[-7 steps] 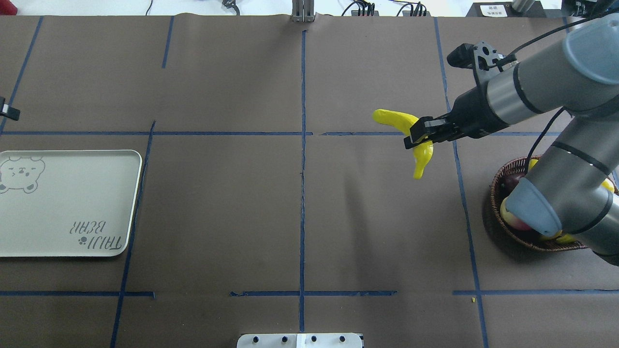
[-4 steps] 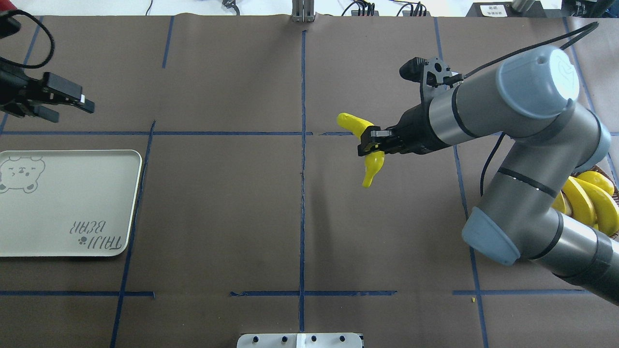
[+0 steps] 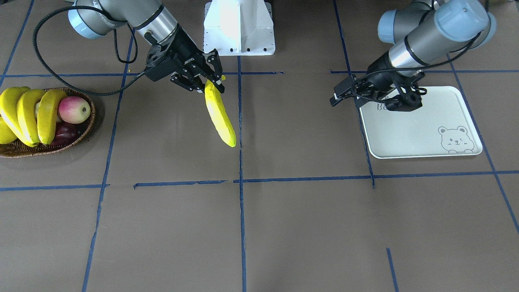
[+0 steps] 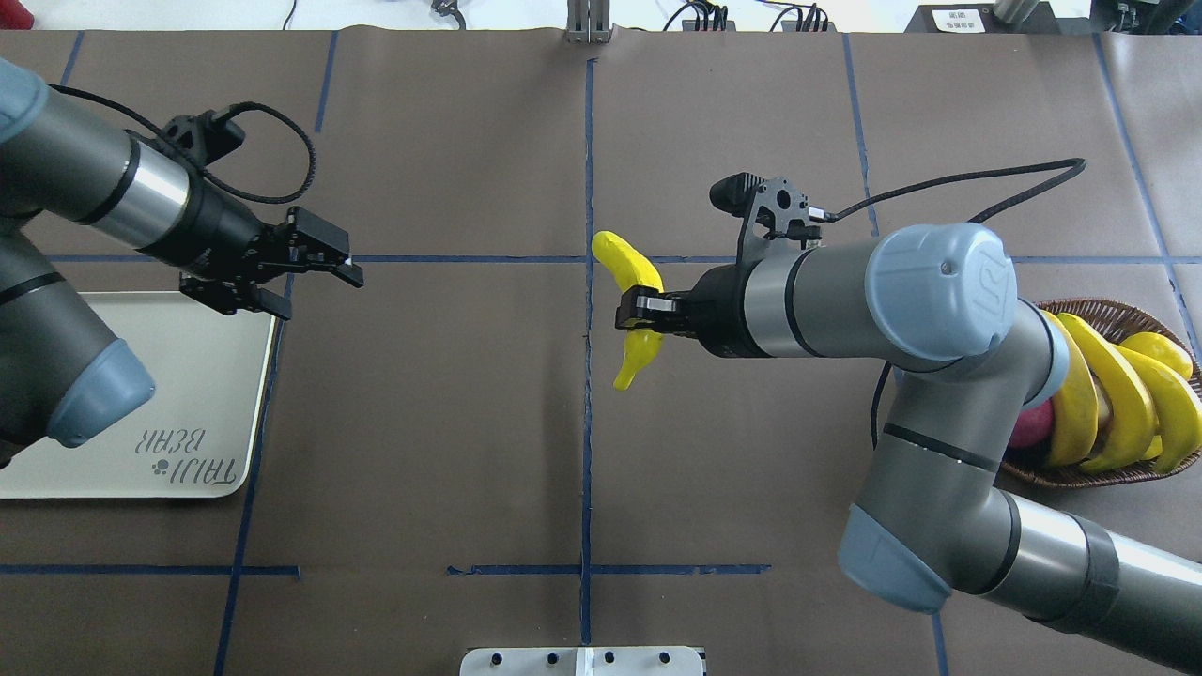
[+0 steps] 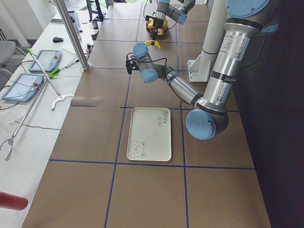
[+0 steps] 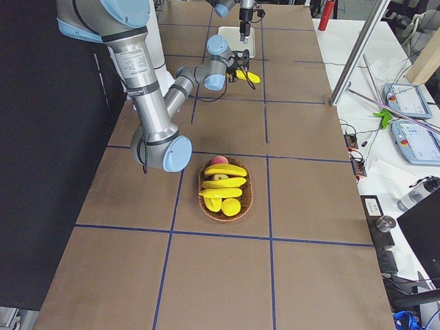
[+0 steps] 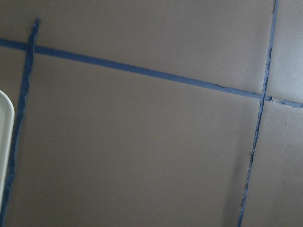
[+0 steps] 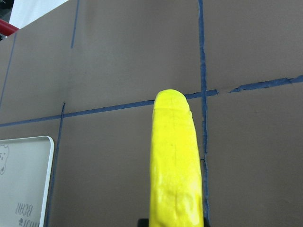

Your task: Transfer all bananas from basket to plate

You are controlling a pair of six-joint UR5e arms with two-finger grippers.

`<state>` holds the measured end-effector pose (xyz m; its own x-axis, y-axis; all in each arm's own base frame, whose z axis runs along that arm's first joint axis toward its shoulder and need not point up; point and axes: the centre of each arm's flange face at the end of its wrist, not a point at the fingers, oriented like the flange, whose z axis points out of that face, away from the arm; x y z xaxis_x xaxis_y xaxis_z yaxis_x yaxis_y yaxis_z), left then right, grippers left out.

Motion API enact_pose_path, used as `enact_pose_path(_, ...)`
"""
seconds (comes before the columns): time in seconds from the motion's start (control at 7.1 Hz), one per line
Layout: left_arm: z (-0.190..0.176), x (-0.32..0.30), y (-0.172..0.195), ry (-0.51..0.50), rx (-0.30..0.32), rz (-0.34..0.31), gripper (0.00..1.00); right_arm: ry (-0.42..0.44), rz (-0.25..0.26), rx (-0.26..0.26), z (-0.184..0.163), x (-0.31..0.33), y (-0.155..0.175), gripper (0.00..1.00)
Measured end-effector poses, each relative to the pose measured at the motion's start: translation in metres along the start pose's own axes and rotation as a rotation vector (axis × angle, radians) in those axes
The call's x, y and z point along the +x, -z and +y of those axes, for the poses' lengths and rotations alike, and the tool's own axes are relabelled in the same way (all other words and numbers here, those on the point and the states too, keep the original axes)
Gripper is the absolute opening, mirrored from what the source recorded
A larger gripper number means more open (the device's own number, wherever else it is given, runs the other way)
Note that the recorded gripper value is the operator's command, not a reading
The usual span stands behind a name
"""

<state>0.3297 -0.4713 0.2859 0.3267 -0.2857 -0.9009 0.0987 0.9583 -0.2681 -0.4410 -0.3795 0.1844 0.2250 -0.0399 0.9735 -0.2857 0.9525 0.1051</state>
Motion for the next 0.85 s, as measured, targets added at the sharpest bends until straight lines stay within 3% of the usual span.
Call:
enact_pose_path(0.28,0.027,0.070,-0.023,0.191,0.006,0.056,1.00,-0.023,-0.059,0.052,0.024,-0.010,-0.014,0.00)
enact_pose_path(0.56,0.042,0.102,-0.028,0.244,0.007,0.097,1.00,-0.052,-0.159,0.058,0.042,-0.006,-0.043,0.00)
enact_pose_path(0.85,0.054,0.116,-0.037,0.281,0.021,0.134,1.00,-0.078,-0.221,0.069,0.059,-0.020,-0.059,0.00)
